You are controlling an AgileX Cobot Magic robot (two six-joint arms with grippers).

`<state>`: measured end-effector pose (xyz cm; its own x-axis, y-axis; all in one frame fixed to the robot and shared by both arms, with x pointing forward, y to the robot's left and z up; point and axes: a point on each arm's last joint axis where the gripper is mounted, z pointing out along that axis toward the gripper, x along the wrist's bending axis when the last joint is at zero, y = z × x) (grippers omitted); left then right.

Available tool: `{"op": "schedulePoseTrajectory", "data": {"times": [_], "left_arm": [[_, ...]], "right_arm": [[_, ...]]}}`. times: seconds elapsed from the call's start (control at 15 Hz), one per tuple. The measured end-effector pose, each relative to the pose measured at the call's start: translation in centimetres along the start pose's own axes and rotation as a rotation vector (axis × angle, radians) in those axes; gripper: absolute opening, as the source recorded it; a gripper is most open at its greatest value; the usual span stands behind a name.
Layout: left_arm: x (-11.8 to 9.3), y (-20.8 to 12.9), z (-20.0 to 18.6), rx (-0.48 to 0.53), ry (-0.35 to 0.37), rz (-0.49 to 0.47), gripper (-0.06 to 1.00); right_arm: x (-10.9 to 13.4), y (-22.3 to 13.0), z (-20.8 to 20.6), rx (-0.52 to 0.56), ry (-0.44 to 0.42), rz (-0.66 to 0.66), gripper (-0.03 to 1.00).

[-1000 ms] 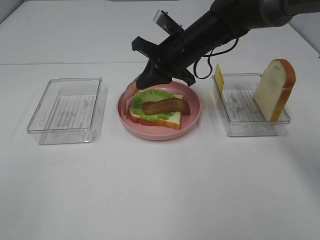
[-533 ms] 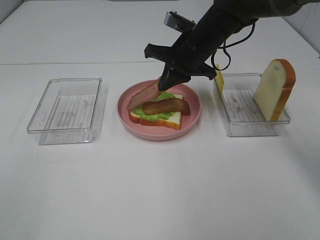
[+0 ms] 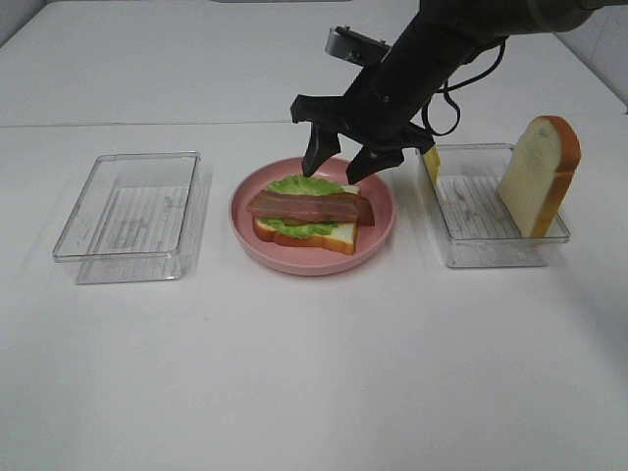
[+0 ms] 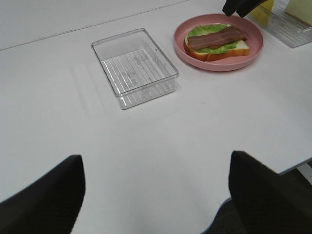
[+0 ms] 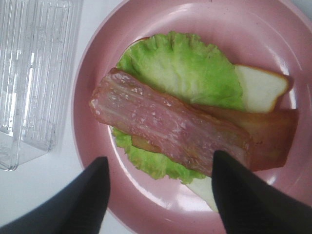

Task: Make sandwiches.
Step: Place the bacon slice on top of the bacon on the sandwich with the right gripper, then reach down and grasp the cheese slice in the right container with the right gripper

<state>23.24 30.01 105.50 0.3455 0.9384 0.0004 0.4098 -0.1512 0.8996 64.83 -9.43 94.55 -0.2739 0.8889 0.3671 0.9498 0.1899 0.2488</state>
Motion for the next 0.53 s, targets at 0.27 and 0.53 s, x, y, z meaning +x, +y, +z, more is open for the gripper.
{"op": "schedulePoseTrajectory", "data": {"times": [0.27,0.53], "left_arm": [[0.0,0.0,0.0,0.000,0.000,0.000,0.77],[0.0,0.0,0.0,0.000,0.000,0.000,0.77]], "right_arm": [[0.4,0.2,-1.7,-0.032,-0.018,-0.033,0.69],[1.1,0.8,-6.0,-0.021,-0.118,-0.063,0.70]]}}
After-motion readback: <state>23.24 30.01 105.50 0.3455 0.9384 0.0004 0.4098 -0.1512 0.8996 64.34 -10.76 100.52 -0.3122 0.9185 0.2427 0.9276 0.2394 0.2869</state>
